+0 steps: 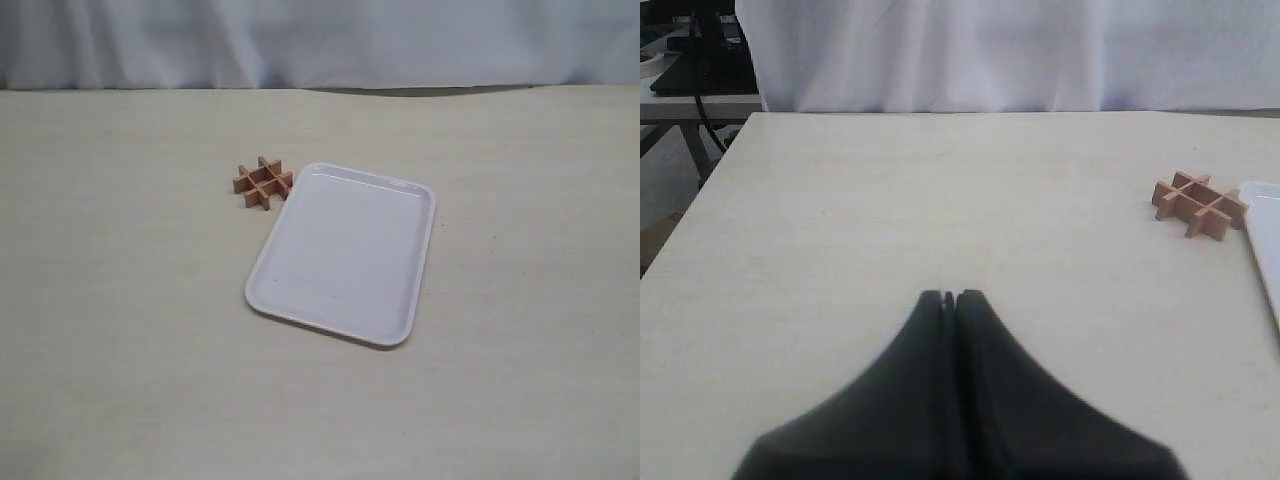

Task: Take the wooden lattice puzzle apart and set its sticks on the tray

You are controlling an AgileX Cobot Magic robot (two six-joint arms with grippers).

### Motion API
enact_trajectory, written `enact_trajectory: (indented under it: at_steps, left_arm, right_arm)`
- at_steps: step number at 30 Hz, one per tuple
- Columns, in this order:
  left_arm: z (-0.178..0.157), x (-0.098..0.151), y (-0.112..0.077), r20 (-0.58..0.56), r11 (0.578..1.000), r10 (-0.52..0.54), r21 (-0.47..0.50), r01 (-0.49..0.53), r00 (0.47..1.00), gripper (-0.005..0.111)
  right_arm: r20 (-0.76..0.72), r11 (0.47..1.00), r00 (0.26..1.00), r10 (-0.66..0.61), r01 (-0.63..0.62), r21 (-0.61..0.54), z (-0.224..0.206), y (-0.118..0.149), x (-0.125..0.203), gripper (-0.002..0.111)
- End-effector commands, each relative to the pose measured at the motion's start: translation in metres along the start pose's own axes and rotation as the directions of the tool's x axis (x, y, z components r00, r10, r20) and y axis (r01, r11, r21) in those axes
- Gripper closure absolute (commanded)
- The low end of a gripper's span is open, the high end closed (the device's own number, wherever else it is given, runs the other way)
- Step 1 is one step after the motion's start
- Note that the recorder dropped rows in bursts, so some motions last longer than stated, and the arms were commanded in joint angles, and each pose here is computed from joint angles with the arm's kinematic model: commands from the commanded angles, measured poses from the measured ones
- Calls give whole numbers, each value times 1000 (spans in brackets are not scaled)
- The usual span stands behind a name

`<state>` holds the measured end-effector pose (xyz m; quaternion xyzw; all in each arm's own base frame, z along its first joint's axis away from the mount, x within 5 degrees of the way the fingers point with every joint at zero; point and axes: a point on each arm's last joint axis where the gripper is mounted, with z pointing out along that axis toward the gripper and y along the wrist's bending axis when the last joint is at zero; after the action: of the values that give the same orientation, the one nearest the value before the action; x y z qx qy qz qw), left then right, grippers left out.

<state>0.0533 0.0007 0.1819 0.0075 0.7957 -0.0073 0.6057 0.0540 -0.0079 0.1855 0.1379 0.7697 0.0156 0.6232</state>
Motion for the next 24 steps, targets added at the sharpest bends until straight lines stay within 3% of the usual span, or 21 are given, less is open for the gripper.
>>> enact_trajectory:
  at_steps: [1, 8, 12, 19, 24]
  left_arm:
    - [0, 0, 0, 6, 1000, 4, 8, -4, 1000, 107]
    - [0, 0, 0, 6, 1000, 4, 8, -4, 1000, 107]
    - [0, 0, 0, 6, 1000, 4, 8, -4, 1000, 107]
    - [0, 0, 0, 6, 1000, 4, 8, -4, 1000, 107]
    - [0, 0, 0, 6, 1000, 4, 8, -4, 1000, 107]
  right_arm:
    - [7, 1000, 1000, 5, -5, -4, 0, 0, 0, 104]
    - [22, 1000, 1000, 5, -5, -6, 0, 0, -1, 104]
    - [164, 1000, 986, 8, -3, -31, -2, 3, -14, 104]
    - [507, 996, 861, 30, 19, -90, -13, 8, -46, 104]
    - [612, 994, 790, 42, 31, -108, -20, 9, -55, 104]
